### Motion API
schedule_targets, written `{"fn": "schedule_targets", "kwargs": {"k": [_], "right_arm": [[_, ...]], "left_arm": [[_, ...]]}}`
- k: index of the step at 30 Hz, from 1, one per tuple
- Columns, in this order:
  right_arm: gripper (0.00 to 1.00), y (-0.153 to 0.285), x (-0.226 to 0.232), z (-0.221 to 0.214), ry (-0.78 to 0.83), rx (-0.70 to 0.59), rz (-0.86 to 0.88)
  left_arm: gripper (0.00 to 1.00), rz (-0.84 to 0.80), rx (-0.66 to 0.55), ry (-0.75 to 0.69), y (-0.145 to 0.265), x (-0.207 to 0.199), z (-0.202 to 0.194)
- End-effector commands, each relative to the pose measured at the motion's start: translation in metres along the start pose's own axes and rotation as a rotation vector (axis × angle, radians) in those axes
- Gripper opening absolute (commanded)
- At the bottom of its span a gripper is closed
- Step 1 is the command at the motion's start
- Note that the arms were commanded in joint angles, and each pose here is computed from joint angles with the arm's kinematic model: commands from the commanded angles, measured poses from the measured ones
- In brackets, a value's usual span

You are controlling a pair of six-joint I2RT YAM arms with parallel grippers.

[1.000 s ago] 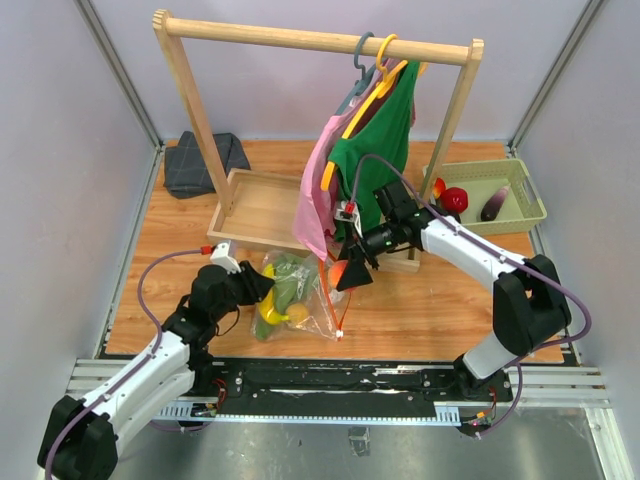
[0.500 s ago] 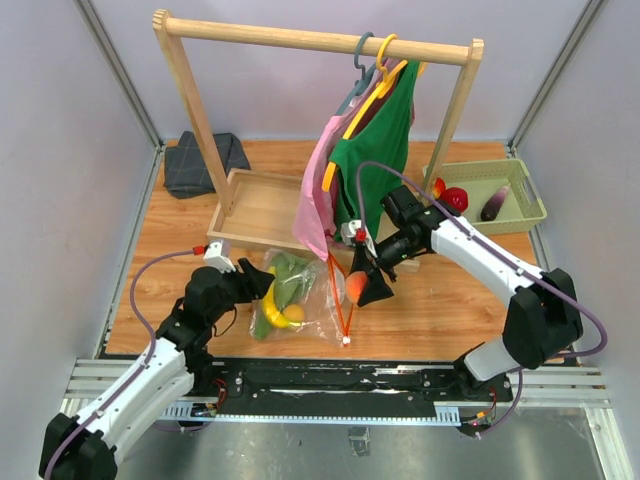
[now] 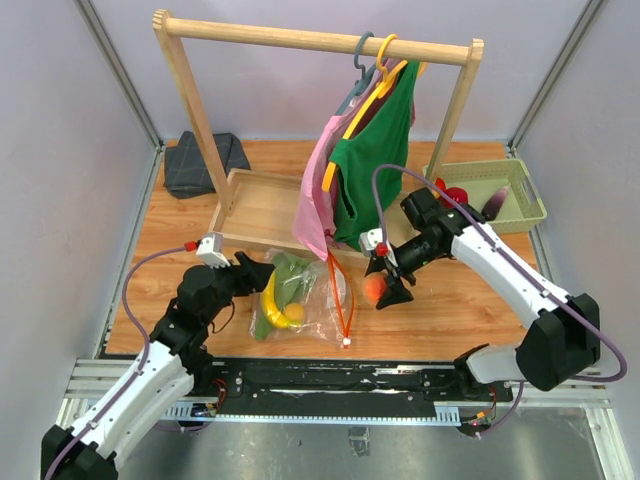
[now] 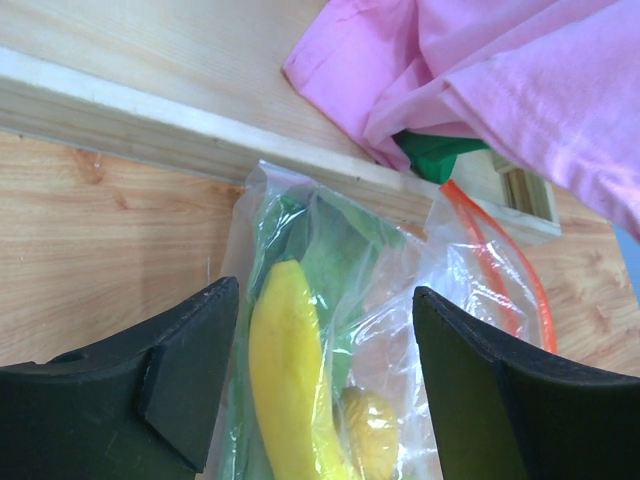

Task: Open the zip-top bag and remove the fake food
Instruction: Place the fake fruit in the bin.

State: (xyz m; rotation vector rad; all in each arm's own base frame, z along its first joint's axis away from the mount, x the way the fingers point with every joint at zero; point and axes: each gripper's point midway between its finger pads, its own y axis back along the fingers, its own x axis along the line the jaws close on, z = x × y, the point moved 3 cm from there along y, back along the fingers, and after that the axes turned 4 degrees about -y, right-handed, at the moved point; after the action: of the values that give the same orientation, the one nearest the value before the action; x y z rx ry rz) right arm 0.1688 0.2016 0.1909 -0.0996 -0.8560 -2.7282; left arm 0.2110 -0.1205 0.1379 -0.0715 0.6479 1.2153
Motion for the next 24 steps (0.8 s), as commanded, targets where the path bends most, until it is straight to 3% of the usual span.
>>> {"fn": "schedule_targets", "kwargs": {"k": [1, 24], "right_arm": [[0.14, 0.015, 0.009, -0.011, -0.003, 0.008, -0.028], [0.15, 0.119, -0.008, -0.059, -0.238, -0.113, -0.363]], "left_arm": [[0.75, -0.057, -0.085, -0.005, 0.004, -0.02, 0.031], [0.76, -0.086, -0.124, 0.002, 0.003, -0.022, 0.034]]}}
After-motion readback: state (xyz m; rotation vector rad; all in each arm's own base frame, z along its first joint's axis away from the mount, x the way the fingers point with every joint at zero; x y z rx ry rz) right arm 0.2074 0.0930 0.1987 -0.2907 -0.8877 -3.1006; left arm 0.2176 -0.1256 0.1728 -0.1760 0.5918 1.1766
